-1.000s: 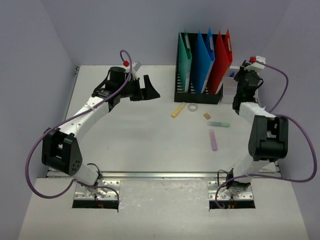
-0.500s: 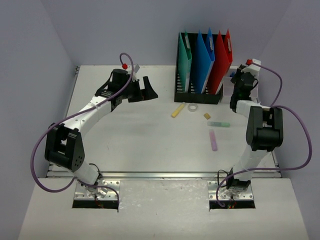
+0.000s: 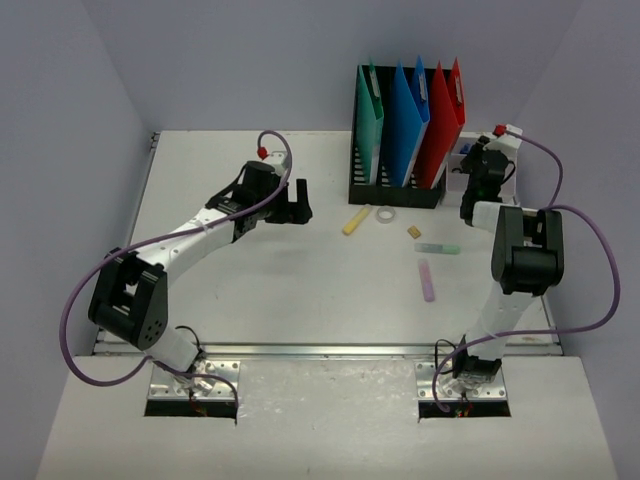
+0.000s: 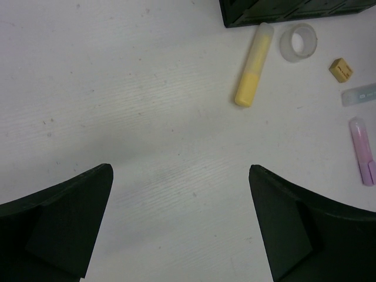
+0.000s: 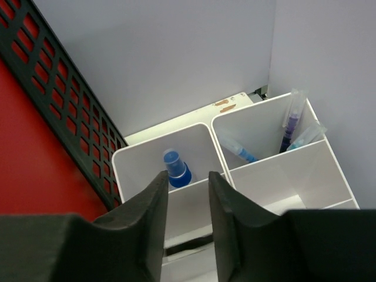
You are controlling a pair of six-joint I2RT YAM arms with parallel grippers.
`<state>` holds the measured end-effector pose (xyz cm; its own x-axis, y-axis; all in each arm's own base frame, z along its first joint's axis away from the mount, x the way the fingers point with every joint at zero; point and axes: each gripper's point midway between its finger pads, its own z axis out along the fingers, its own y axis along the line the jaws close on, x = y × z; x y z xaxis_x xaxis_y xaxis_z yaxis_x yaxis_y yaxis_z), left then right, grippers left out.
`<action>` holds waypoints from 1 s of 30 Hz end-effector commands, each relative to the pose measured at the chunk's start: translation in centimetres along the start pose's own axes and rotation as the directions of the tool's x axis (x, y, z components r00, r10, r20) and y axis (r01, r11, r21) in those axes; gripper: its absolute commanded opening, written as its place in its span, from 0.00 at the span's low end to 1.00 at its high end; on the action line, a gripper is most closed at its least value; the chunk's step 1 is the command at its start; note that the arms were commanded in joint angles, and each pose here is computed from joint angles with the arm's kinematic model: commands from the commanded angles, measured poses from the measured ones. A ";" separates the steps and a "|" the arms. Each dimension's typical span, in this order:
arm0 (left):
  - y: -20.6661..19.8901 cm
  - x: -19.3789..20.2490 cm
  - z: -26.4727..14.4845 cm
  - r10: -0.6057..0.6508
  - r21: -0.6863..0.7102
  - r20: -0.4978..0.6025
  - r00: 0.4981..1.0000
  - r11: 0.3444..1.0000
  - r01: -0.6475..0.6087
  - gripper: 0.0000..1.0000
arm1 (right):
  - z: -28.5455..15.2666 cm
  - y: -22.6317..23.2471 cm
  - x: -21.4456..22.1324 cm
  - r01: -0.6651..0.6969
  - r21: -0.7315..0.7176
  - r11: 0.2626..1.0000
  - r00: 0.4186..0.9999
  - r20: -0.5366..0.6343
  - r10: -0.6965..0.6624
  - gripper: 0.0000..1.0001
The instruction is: Organize the desk
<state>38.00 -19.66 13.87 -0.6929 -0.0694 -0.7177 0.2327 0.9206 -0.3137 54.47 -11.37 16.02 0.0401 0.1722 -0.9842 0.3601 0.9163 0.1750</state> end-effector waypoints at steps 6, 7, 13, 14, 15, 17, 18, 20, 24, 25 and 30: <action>-3.4 -3.3 -0.8 0.120 0.033 0.153 0.981 0.991 -0.127 1.00 | -2.7 3.1 -4.9 0.001 -0.190 0.982 0.998 0.066 0.012 0.46; -3.7 -3.3 -0.6 0.133 0.030 0.159 0.978 0.990 -0.139 1.00 | -3.5 3.4 -5.4 0.007 -0.214 0.977 0.998 0.062 0.006 0.47; -3.7 -2.4 1.1 0.176 0.023 0.129 0.976 0.983 -0.181 0.99 | -12.0 6.4 -5.5 0.095 -0.474 0.875 0.992 -0.025 -0.122 0.49; -4.0 -2.4 1.2 0.185 0.038 0.127 0.975 0.981 -0.191 0.98 | -13.3 6.7 -5.5 0.116 -0.510 0.852 0.989 -0.022 -0.147 0.49; -4.5 -2.4 1.3 0.201 0.063 0.128 0.971 0.976 -0.211 0.96 | -14.7 7.0 -5.6 0.136 -0.547 0.826 0.985 -0.017 -0.174 0.49; -5.6 -3.2 1.4 0.232 0.097 0.132 0.964 0.965 -0.245 0.94 | -17.3 7.3 -5.6 0.167 -0.598 0.784 0.975 -0.020 -0.223 0.50; -6.0 -3.6 1.4 0.244 0.106 0.132 0.961 0.960 -0.259 0.93 | -18.4 7.3 -5.5 0.178 -0.614 0.769 0.969 -0.026 -0.245 0.50; -6.4 -4.1 1.7 0.248 0.111 0.126 0.961 0.959 -0.262 0.92 | -19.9 7.3 -5.5 0.195 -0.638 0.745 0.961 -0.029 -0.276 0.52; -7.4 -3.1 2.4 0.255 0.115 0.112 0.960 0.957 -0.267 0.92 | -22.4 7.6 -4.9 0.260 -0.703 0.662 0.935 0.012 -0.355 0.53; -7.7 -2.6 2.8 0.261 0.110 0.101 0.960 0.956 -0.271 0.92 | -23.0 7.6 -4.7 0.282 -0.719 0.636 0.926 0.029 -0.377 0.53; -8.4 -1.8 5.0 0.294 0.046 0.075 0.953 0.953 -0.298 0.93 | -24.9 7.6 -4.2 0.405 -0.755 0.516 0.869 0.143 -0.474 0.58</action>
<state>39.51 -27.31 14.67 -0.5769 0.1488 -0.8031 0.4566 0.8740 -0.1660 35.41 2.74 22.99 -0.0545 -0.2007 -0.9781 -0.4023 0.9010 -0.1624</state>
